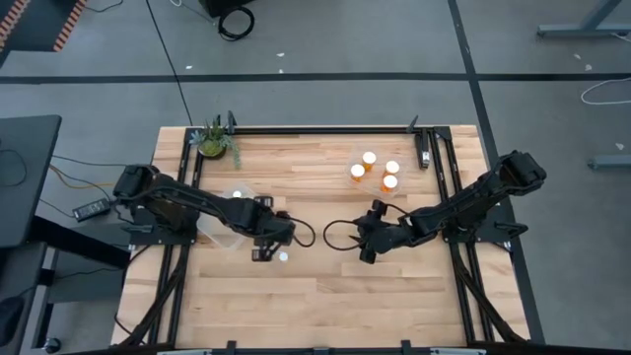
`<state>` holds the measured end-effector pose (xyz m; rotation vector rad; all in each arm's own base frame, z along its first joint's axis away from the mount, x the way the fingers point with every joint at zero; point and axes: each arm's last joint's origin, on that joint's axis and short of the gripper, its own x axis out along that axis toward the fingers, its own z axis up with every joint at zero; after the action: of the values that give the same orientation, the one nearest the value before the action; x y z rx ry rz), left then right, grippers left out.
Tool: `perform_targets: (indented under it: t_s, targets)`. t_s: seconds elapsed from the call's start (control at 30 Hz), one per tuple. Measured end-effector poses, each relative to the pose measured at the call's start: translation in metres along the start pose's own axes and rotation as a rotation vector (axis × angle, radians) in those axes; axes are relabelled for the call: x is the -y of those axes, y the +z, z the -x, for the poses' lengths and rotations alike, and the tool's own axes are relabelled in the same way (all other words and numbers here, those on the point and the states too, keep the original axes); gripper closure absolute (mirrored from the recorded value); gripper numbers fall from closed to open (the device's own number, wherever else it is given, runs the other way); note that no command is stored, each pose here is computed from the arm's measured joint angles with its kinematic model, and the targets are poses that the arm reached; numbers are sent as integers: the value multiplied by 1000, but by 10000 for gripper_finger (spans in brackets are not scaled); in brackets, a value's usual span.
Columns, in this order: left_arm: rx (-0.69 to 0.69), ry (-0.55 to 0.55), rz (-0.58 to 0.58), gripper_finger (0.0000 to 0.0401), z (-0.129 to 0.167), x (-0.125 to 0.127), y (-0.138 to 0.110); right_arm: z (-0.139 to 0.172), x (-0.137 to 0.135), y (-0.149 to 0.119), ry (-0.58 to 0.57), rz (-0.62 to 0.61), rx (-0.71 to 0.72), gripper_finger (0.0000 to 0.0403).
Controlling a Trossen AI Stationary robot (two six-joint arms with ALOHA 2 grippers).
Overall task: Pick and place medicine bottles into bin by pill shape (circle, oval)
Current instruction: Put the small blue pill bottle into the left transparent bin
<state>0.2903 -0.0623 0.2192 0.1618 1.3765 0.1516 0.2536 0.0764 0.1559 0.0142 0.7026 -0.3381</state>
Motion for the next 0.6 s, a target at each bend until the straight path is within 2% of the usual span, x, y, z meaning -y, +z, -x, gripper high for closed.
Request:
perform_targets:
  t_s: [0.37, 0.6]
  targets:
    - [125, 7, 178, 266, 11, -17, -64, 0, -2, 5, 12, 26, 52, 164]
    - [250, -36, 277, 274, 30, -25, -88, 0, -3, 7, 18, 22, 69, 164]
